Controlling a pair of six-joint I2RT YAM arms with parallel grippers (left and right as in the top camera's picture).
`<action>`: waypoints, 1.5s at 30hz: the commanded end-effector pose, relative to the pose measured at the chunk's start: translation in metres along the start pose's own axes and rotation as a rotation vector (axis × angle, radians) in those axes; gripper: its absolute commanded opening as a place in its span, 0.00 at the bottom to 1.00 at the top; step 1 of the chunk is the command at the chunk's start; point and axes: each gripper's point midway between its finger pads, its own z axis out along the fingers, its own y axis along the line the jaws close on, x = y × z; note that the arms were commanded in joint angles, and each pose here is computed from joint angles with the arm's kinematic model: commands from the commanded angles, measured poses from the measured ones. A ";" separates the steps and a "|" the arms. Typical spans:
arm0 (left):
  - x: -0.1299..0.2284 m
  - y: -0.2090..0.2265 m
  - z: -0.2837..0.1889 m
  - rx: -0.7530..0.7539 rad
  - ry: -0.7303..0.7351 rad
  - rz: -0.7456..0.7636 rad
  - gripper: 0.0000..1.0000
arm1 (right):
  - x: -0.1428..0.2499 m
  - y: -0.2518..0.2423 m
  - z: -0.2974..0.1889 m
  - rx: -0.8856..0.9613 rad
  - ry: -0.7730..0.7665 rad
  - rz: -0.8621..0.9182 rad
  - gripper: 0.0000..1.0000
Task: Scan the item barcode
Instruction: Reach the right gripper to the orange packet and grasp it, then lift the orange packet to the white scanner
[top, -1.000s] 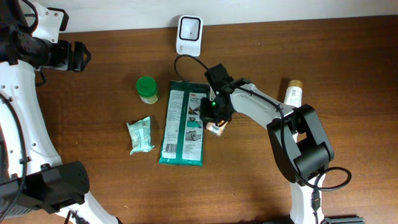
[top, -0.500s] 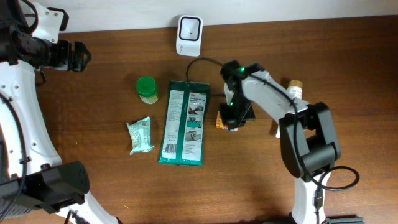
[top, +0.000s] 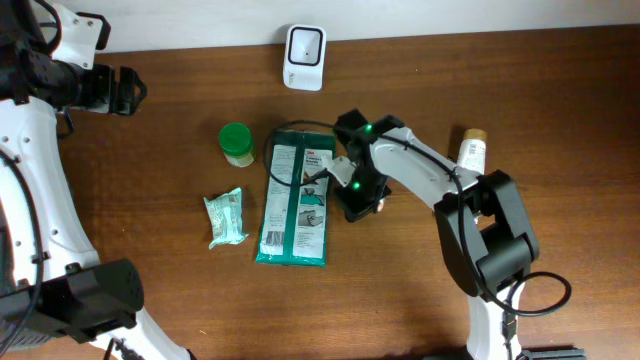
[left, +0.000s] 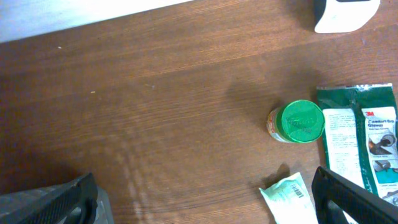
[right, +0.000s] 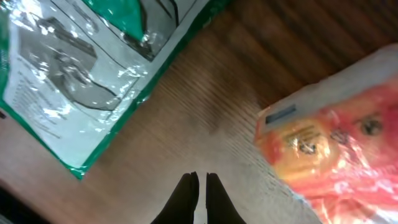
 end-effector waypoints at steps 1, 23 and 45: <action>0.001 -0.001 0.005 0.017 0.005 0.014 0.99 | -0.005 -0.019 0.007 0.089 -0.035 -0.041 0.04; 0.001 -0.001 0.005 0.017 0.005 0.014 0.99 | 0.011 -0.120 -0.059 -0.071 -0.225 0.423 0.48; 0.001 -0.001 0.005 0.017 0.006 0.014 0.99 | 0.022 -0.122 0.004 -0.124 -0.212 0.435 0.04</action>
